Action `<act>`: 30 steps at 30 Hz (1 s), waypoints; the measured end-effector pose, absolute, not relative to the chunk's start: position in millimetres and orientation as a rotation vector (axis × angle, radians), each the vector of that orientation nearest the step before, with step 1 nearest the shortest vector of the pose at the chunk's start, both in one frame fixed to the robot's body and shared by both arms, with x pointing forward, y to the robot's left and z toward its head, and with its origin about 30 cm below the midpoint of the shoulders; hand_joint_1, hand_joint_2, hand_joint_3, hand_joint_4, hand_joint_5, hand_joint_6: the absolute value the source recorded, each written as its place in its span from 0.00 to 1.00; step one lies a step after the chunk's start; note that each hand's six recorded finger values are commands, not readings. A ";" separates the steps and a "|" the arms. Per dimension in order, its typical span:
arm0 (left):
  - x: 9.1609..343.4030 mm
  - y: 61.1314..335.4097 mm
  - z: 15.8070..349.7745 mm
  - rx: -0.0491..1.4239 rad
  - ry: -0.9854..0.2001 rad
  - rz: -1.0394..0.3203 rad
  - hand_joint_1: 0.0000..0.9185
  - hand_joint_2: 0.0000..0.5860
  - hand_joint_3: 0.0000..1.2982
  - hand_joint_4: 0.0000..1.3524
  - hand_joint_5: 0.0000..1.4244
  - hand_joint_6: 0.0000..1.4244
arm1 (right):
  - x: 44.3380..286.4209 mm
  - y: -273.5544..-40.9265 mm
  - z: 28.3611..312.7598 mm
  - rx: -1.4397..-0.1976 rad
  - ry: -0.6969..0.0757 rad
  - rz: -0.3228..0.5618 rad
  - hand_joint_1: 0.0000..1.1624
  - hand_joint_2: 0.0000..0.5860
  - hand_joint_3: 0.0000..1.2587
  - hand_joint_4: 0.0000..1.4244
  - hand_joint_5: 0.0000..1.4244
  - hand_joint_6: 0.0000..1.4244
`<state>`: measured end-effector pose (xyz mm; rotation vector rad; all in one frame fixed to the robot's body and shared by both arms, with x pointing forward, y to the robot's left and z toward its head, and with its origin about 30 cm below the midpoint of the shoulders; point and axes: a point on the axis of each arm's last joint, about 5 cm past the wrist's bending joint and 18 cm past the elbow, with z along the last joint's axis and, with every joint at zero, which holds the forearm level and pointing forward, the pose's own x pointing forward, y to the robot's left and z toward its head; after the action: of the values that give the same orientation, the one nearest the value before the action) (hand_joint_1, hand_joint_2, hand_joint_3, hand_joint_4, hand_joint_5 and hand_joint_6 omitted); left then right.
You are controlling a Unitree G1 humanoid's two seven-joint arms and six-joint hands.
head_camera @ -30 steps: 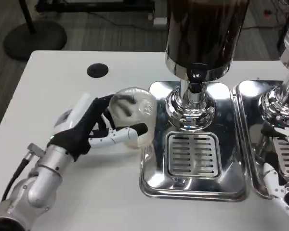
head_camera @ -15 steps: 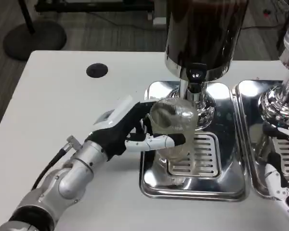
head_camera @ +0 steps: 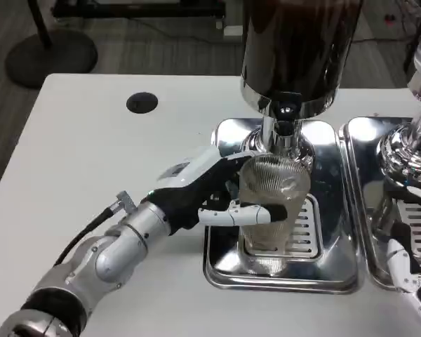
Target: Grasp the cup under the faucet to collect the drink, then remove the cup.
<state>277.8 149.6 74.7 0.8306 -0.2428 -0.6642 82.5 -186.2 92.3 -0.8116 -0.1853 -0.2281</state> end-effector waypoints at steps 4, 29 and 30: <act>278.8 151.4 77.2 0.861 -0.255 -0.681 0.09 0.13 0.14 0.11 0.21 0.25 | 83.1 -185.9 90.4 -0.808 -0.177 -0.227 0.38 0.87 0.29 0.17 0.15 0.22; 271.9 182.9 95.1 0.887 -0.375 -0.594 0.04 0.09 0.07 0.00 0.06 0.13 | 82.9 -186.0 89.8 -0.797 -0.172 -0.230 0.40 0.85 0.29 0.17 0.16 0.23; 270.5 186.6 96.1 0.883 -0.378 -0.581 0.04 0.08 0.07 0.00 0.06 0.14 | 83.0 -186.0 89.8 -0.797 -0.172 -0.230 0.40 0.85 0.29 0.17 0.16 0.23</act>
<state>270.5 186.6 96.1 0.8833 -0.3778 -0.5808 83.0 -186.0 89.8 -0.7967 -0.1721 -0.2304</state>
